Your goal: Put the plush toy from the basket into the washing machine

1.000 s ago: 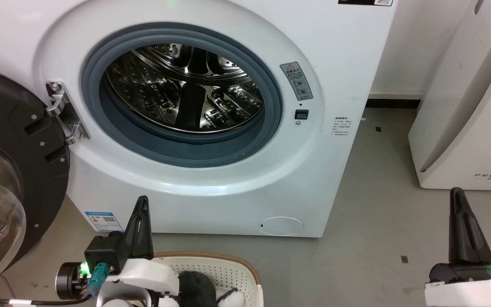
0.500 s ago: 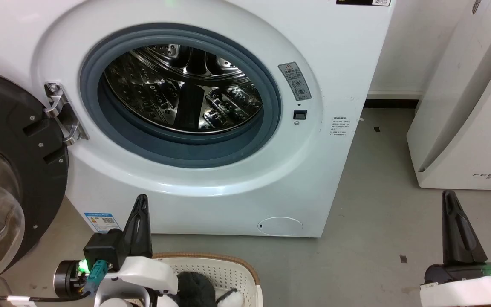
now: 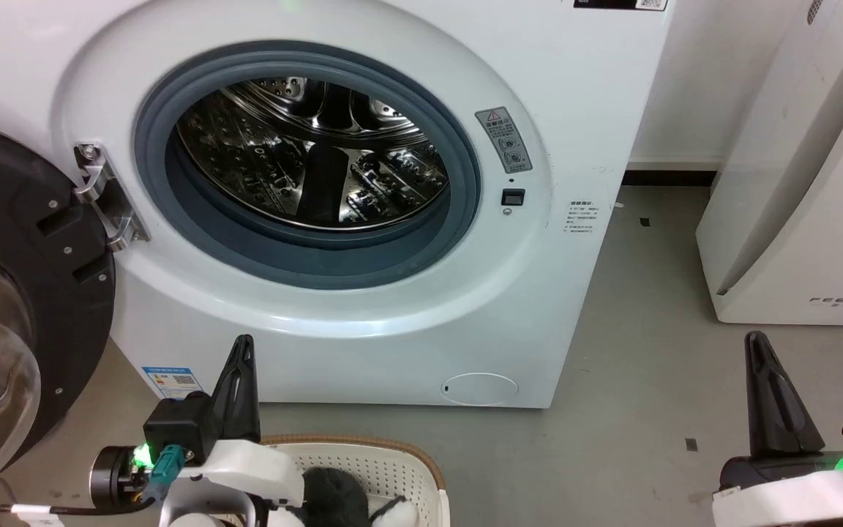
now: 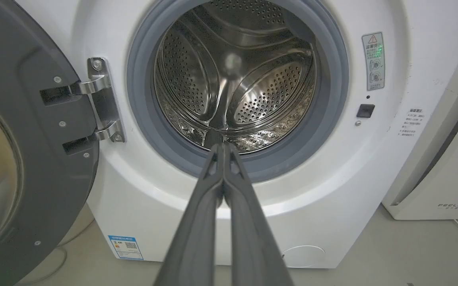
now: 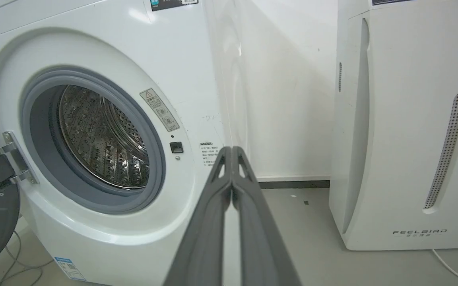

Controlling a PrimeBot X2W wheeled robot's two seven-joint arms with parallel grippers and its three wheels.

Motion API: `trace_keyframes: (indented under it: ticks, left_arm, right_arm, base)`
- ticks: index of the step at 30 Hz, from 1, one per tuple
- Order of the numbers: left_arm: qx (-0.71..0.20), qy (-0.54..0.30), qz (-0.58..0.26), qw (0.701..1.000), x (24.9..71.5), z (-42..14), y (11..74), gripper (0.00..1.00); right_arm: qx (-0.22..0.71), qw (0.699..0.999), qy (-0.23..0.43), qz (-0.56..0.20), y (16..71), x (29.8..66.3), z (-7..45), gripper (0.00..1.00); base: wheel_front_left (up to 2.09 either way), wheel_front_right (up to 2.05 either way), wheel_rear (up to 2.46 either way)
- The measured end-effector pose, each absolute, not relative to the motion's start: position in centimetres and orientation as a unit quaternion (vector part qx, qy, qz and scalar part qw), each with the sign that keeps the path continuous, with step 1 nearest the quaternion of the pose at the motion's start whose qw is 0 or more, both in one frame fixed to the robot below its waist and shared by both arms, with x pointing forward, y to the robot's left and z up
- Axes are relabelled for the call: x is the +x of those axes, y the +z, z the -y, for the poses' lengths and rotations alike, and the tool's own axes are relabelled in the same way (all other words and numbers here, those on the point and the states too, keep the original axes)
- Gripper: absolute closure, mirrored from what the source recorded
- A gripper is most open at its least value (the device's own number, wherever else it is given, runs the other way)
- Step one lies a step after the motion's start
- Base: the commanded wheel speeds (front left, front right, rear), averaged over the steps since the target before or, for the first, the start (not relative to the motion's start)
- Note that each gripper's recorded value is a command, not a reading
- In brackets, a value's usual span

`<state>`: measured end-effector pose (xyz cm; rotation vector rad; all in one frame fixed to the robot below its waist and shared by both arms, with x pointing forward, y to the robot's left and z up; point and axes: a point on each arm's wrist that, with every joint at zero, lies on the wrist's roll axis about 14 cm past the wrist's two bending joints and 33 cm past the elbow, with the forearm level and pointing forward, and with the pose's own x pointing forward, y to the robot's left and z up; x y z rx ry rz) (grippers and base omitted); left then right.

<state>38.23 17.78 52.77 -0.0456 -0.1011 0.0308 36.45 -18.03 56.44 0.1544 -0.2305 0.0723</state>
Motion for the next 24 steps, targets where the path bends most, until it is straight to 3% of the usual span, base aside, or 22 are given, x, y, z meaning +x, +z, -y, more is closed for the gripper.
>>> trace_keyframes:
  ticks: [24]
  left_arm:
    - [-0.012, 0.008, 0.039, 0.999, 38.1, -17.6, 52.8, 1.0]
  right_arm:
    - [0.053, 0.994, 0.044, 0.082, 55.3, 36.6, 17.4, 1.0]
  base:
    - [0.0, 0.0, 0.0]
